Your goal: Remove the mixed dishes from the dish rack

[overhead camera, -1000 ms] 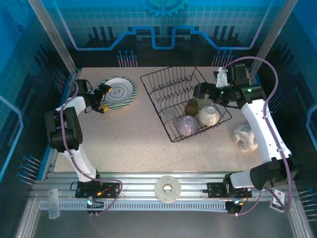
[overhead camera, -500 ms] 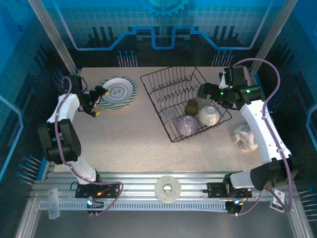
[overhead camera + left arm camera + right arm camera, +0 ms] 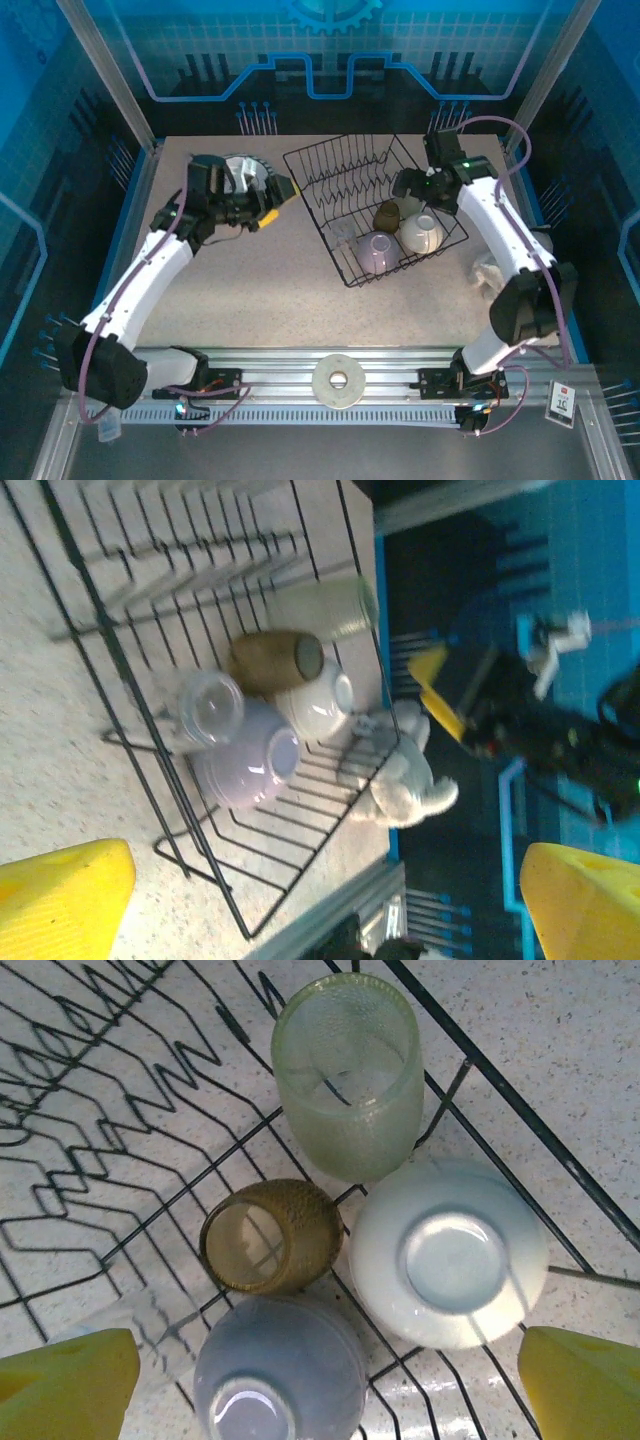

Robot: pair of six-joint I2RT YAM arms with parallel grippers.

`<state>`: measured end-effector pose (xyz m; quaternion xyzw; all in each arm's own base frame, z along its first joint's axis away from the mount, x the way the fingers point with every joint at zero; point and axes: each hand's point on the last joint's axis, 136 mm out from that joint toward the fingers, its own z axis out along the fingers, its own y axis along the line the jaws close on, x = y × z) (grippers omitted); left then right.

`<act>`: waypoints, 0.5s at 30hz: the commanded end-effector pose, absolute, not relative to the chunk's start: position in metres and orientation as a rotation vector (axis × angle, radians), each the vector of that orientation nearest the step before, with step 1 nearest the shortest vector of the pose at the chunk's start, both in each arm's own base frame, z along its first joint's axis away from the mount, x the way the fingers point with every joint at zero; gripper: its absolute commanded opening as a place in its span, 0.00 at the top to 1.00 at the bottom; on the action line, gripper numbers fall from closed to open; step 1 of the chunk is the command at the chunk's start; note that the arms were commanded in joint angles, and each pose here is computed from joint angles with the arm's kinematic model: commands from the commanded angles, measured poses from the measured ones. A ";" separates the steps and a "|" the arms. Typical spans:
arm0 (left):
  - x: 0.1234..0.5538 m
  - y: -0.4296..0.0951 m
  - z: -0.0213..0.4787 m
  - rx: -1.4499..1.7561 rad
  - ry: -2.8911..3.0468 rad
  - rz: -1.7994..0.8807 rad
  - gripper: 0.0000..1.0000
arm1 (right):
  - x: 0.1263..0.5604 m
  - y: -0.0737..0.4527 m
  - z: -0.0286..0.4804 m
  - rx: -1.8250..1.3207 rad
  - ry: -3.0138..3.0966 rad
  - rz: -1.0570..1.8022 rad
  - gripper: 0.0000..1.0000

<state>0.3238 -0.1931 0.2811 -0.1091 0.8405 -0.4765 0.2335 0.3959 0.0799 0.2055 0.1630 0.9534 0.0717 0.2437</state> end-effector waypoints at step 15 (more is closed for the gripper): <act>0.285 -0.204 0.278 -0.216 2.291 -1.466 0.01 | 0.465 0.072 0.163 0.653 2.707 -0.013 0.05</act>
